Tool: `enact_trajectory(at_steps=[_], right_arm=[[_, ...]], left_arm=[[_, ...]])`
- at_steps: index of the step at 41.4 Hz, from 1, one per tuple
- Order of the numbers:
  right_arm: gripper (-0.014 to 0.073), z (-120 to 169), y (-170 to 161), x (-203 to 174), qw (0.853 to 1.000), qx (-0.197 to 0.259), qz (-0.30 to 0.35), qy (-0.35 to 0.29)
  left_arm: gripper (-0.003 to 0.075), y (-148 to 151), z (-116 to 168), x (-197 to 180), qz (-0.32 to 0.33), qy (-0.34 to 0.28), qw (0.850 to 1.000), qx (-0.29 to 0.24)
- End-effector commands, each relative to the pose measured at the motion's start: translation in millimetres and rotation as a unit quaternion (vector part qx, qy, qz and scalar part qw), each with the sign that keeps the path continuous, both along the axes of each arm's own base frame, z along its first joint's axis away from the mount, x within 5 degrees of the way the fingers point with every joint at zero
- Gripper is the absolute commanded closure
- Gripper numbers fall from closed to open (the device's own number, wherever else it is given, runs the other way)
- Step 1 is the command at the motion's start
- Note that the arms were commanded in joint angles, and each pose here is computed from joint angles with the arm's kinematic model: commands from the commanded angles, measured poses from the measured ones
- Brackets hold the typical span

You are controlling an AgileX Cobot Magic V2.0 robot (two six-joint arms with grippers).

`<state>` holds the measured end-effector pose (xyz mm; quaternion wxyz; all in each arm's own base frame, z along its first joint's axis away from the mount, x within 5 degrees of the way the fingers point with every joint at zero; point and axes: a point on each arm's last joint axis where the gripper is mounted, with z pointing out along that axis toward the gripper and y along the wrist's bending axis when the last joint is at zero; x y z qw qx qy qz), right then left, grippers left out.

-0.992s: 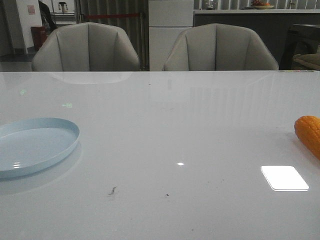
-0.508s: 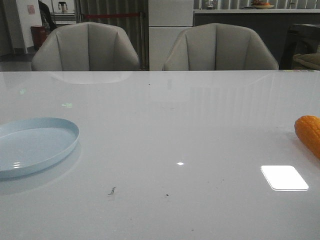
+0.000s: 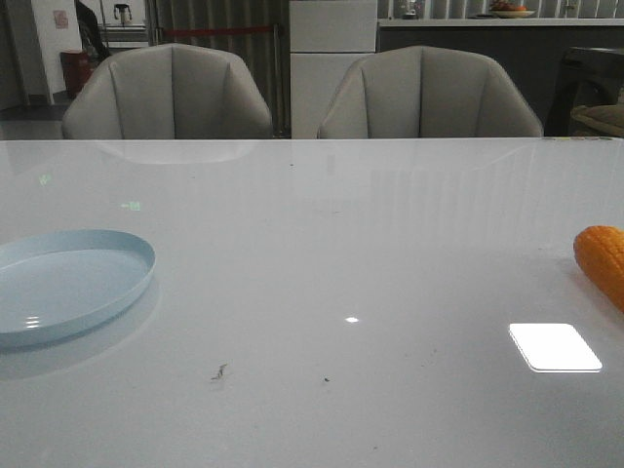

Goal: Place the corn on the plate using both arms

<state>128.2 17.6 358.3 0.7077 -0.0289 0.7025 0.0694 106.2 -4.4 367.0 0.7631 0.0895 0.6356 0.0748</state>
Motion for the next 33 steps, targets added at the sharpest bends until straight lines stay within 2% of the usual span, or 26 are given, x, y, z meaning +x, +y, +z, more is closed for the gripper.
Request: enact_trajectory(at_steps=[1, 8, 19, 23, 26, 28, 30, 33], right_arm=[[0.0531, 6.7, 2.0, 30.6, 1.000, -0.008, -0.009, -0.013], [0.0531, -17.4, 5.7, 69.3, 0.999, -0.015, -0.014, 0.037], [0.0530, -62.6, 2.1, 111.4, 0.990, -0.026, -0.031, 0.135], [0.0477, -72.0, 0.1, 116.6, 0.986, -0.028, -0.035, 0.161], [0.0337, -79.8, -0.2, 119.1, 0.982, -0.030, -0.035, 0.186], [0.0228, -84.4, 0.1, 120.0, 0.978, -0.031, -0.033, 0.202], [0.0106, -87.8, 0.3, 121.5, 0.976, -0.032, -0.033, 0.211], [-0.0011, -89.7, 0.4, 123.6, 0.976, -0.032, -0.033, 0.211]], left_arm=[[0.0631, -2.6, 5.3, 31.7, -0.007, 0.020, 1.000, -0.004], [0.0631, -4.7, -26.7, 78.1, -0.007, 0.118, 0.993, -0.001], [0.0624, -6.2, -61.4, 112.6, -0.006, 0.202, 0.979, 0.002], [0.0526, -6.4, -67.4, 117.3, -0.006, 0.216, 0.976, 0.003], [0.0396, -6.5, -70.5, 119.7, -0.006, 0.223, 0.975, 0.005], [0.0260, -6.6, -73.7, 122.1, -0.006, 0.229, 0.973, 0.006], [0.0158, -6.8, -76.0, 124.4, -0.007, 0.232, 0.973, 0.005], [0.0090, -7.4, -78.4, 129.1, -0.009, 0.227, 0.974, 0.005]])
